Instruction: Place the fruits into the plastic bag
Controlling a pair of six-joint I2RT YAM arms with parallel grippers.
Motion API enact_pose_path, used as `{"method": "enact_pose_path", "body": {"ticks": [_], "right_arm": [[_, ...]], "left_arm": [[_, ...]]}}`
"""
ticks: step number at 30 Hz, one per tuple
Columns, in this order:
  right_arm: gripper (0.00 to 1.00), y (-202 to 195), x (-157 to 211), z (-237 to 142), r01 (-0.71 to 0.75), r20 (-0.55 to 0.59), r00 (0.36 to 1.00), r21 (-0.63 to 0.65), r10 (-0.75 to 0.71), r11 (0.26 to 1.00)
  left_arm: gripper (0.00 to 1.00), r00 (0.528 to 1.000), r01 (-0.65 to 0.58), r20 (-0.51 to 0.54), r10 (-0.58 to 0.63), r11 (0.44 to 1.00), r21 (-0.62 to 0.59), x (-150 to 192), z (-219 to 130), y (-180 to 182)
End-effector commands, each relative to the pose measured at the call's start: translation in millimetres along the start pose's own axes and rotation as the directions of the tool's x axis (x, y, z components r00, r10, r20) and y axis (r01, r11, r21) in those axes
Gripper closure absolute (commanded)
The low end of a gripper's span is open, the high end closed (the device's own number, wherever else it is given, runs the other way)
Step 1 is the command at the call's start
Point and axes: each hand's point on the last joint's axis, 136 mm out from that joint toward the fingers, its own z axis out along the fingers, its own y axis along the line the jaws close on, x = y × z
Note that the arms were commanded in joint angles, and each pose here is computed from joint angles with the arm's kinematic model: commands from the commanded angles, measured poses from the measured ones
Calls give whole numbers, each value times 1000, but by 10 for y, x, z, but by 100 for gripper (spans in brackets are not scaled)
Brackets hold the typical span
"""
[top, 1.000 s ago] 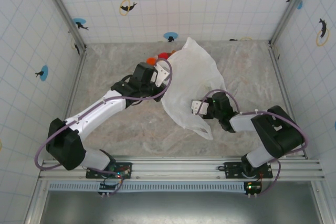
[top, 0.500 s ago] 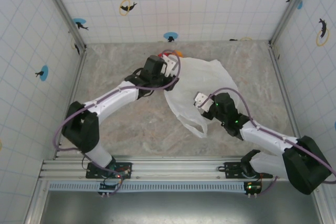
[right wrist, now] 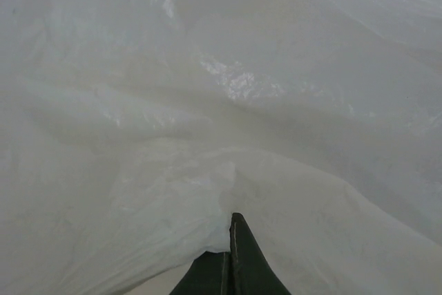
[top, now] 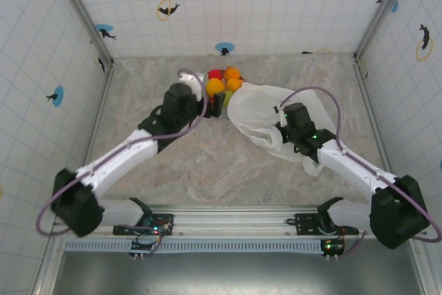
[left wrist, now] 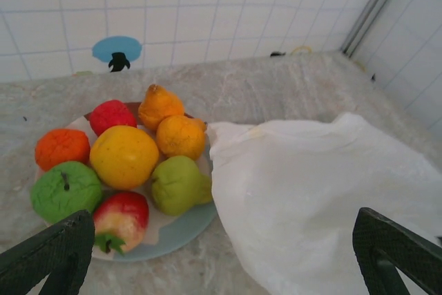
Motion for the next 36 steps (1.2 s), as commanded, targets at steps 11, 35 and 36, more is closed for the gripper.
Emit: {"method": "enact_pose_path", "body": {"ticks": [11,35,36], "right_arm": [[100,185,-765,-302,-282,106,939,-306,326,910],[100,201,-831,-652,-278,156,919,-395,362,876],[100,175,-828,-675,-247,154,935,-365,320,898]], "left_arm": [[2,994,105,-53,-93,950,295,1204,-443,-844],[55,992,96,55,-114,960,262,781,560,-1330],[68,991,116,39,-131,956,269,753,596,-1325]]}}
